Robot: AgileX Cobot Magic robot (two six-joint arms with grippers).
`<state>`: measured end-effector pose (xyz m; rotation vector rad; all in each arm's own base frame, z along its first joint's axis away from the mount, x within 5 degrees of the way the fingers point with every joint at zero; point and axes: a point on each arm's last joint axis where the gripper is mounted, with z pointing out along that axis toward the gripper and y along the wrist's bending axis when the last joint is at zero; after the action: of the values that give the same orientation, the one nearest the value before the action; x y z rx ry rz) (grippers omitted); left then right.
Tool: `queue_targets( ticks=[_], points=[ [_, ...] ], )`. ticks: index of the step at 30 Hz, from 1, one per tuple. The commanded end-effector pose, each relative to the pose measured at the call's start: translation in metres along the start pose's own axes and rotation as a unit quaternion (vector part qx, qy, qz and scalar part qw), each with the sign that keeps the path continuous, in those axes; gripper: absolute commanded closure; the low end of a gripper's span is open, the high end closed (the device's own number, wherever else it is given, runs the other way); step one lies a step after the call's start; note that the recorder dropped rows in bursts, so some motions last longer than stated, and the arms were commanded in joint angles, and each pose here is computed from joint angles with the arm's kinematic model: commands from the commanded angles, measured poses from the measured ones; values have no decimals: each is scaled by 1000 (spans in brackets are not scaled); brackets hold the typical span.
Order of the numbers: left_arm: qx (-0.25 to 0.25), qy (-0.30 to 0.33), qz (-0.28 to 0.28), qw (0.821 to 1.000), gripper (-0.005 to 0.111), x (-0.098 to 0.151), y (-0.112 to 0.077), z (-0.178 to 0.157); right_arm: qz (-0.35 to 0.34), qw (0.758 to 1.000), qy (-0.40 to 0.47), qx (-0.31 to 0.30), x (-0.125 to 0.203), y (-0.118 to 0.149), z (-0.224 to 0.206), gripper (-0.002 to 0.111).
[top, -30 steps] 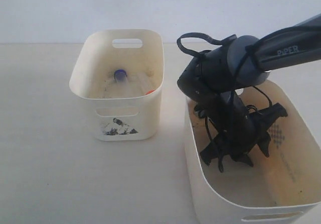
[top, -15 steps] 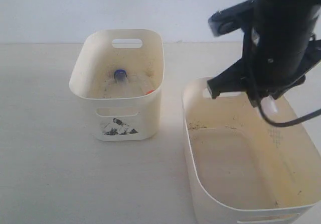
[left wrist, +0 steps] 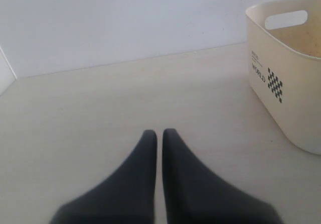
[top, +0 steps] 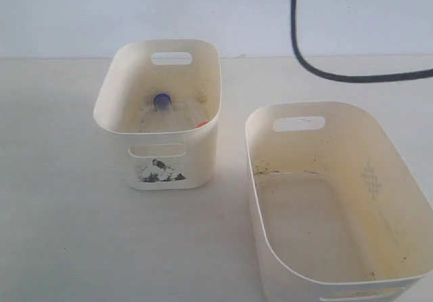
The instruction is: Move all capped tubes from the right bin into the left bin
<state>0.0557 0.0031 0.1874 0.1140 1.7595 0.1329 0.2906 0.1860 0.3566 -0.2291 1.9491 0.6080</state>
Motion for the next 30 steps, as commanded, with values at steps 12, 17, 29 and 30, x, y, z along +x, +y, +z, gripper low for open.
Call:
queue_targets(
  ticks=[12,17,29,30],
  points=[
    [-1,-6,-7,1000,102,-2,0,0,7,999,42,15,52,-18,76,68],
    [-1,-6,-7,1000,102,-2,0,0,-29,999,17,6,16,-6,27,105],
    [-1,-6,-7,1000,102,-2,0,0,-119,987,-103,-15,-49,16,-128,106],
    [-1,-6,-7,1000,102,-2,0,0,-119,986,-116,-18,-52,17,-138,106]
  ],
)
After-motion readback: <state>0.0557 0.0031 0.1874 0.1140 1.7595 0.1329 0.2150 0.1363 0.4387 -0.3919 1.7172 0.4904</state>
